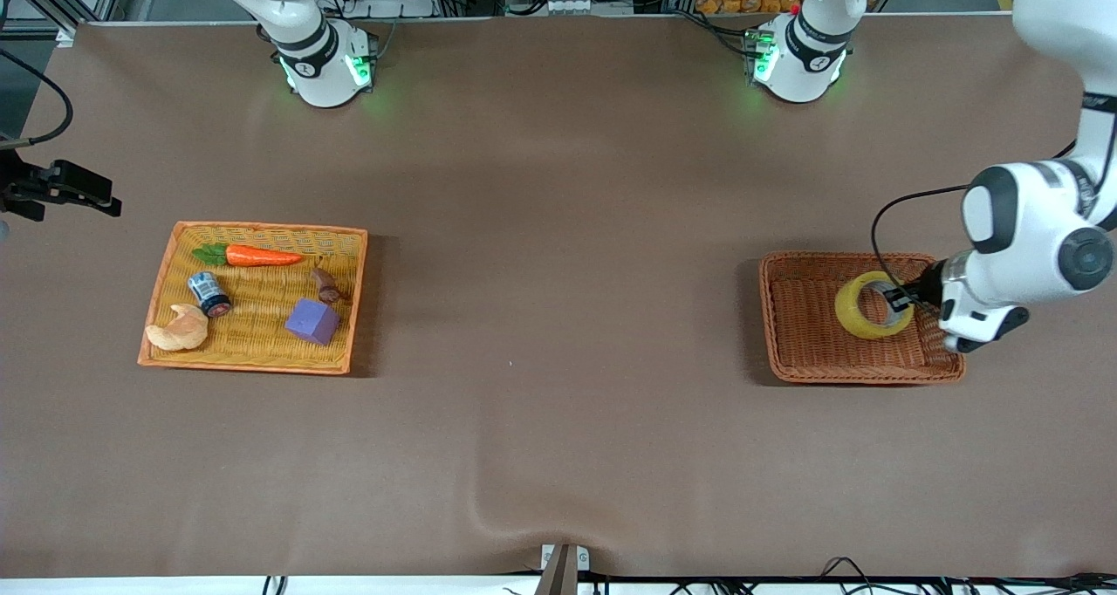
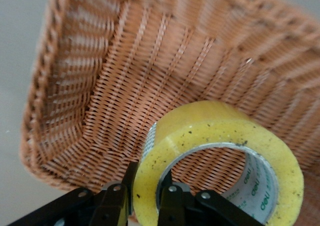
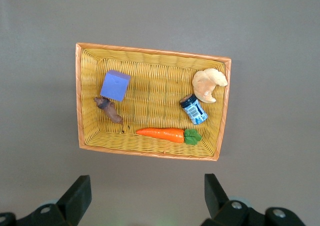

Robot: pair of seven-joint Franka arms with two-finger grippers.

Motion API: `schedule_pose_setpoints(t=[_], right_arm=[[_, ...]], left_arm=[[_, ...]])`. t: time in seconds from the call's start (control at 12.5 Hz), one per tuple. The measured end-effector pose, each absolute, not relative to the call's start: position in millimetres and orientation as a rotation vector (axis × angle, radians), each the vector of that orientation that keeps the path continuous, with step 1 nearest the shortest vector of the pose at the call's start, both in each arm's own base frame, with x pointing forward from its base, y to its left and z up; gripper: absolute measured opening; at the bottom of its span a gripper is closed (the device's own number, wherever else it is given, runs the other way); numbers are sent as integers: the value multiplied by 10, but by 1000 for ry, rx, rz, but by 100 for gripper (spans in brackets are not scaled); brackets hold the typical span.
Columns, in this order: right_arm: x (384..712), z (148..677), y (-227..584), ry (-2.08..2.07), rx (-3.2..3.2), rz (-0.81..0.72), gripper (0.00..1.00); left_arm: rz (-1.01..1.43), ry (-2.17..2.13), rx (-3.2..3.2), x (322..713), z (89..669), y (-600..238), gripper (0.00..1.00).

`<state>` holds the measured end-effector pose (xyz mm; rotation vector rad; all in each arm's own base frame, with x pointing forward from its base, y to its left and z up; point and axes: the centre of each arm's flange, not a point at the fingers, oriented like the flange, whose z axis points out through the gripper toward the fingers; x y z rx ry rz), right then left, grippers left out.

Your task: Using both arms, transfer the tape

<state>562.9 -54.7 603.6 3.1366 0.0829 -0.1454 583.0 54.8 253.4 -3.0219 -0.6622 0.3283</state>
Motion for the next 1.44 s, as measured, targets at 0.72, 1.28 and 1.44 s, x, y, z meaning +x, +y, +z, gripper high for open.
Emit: schedule_pose_setpoints(t=[0.72, 1.28, 1.44], right_arm=[[5630, 6028, -528, 88, 3137, -148, 100], [5634, 6031, -526, 89, 3136, -143, 100], [5634, 6027, -534, 87, 3136, -144, 100]], left_arm=[[194, -588, -3032, 5948, 2776, 429, 76], [-102, -428, -3074, 5976, 4729, -357, 100], [-72, -396, -3075, 5881, 5119, -455, 100]])
